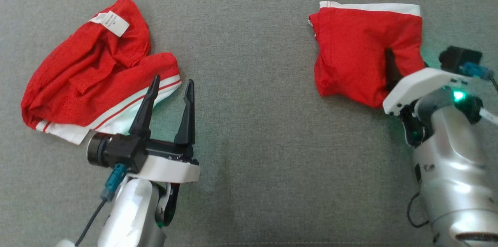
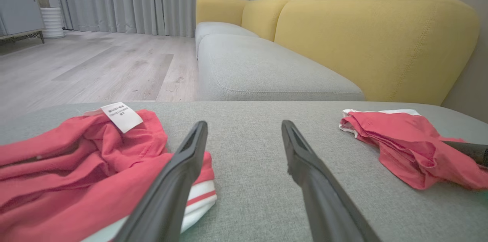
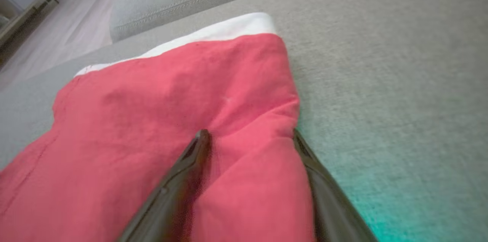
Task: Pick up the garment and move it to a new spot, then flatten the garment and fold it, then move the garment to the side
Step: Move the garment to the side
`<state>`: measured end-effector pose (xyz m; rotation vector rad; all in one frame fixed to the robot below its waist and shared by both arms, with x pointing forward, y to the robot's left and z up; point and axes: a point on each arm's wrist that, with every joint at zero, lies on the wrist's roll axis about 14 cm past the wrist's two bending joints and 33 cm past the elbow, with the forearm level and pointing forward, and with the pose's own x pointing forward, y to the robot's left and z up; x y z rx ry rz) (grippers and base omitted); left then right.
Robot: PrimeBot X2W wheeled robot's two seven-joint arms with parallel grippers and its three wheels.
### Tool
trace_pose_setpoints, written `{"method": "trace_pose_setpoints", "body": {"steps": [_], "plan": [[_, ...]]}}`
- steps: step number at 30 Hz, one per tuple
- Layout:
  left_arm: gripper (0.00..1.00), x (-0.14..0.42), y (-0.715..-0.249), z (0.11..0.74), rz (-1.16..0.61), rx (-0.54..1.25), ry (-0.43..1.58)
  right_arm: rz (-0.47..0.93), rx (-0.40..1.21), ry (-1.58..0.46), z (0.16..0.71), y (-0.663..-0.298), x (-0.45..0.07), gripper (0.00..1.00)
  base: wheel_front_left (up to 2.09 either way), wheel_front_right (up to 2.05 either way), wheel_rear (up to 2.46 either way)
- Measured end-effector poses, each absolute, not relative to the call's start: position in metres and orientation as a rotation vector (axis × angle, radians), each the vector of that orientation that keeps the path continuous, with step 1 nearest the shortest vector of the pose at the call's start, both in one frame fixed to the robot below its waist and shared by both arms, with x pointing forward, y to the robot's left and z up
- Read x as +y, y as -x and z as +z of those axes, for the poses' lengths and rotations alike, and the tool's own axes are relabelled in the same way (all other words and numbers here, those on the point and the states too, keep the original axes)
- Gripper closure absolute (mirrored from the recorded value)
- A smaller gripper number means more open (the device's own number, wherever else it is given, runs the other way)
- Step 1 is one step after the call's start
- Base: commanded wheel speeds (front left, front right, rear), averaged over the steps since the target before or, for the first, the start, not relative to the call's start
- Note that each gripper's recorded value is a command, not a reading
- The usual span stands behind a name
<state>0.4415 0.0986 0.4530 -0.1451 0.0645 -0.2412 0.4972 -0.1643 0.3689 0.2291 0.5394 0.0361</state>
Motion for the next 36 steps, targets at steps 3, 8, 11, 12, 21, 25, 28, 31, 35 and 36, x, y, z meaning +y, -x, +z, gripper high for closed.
{"method": "trace_pose_setpoints", "body": {"steps": [3,8,11,12,21,25,28,31,35,36], "plan": [[0.0,0.099,-0.444,0.454,-0.24,0.06,0.143,0.076,0.573,-0.141,0.367,-0.502,-0.162,0.68,0.0,0.0,0.0],[0.0,0.096,-0.446,0.461,-0.249,0.042,0.145,0.139,0.581,-0.009,0.371,-0.5,-0.161,1.0,0.0,0.0,0.0],[0.0,0.089,-0.447,0.467,-0.267,0.026,0.149,0.156,0.572,0.095,0.377,-0.495,-0.178,1.0,0.0,0.0,0.0],[0.0,0.087,-0.447,0.469,-0.272,0.022,0.151,0.154,0.572,0.127,0.379,-0.494,-0.186,1.0,0.0,0.0,0.0],[0.0,0.075,-0.45,0.474,-0.301,0.003,0.17,0.107,0.58,0.475,0.404,-0.485,-0.285,1.0,0.0,0.0,0.0],[0.0,0.075,-0.452,0.466,-0.301,0.021,0.175,0.04,0.623,0.583,0.411,-0.479,-0.339,1.0,0.0,0.0,0.0],[0.0,0.077,-0.455,0.458,-0.293,0.041,0.178,-0.006,0.646,0.626,0.415,-0.477,-0.369,1.0,0.0,0.0,0.0],[0.0,0.081,-0.458,0.451,-0.285,0.053,0.179,-0.05,0.644,0.617,0.419,-0.48,-0.385,1.0,0.0,0.0,0.0],[0.0,0.083,-0.465,0.451,-0.281,0.047,0.178,-0.082,0.641,0.6,0.417,-0.484,-0.395,1.0,0.0,0.0,0.0],[0.0,0.084,-0.467,0.451,-0.278,0.045,0.177,-0.089,0.643,0.599,0.416,-0.484,-0.398,1.0,0.0,0.0,0.0]]}}
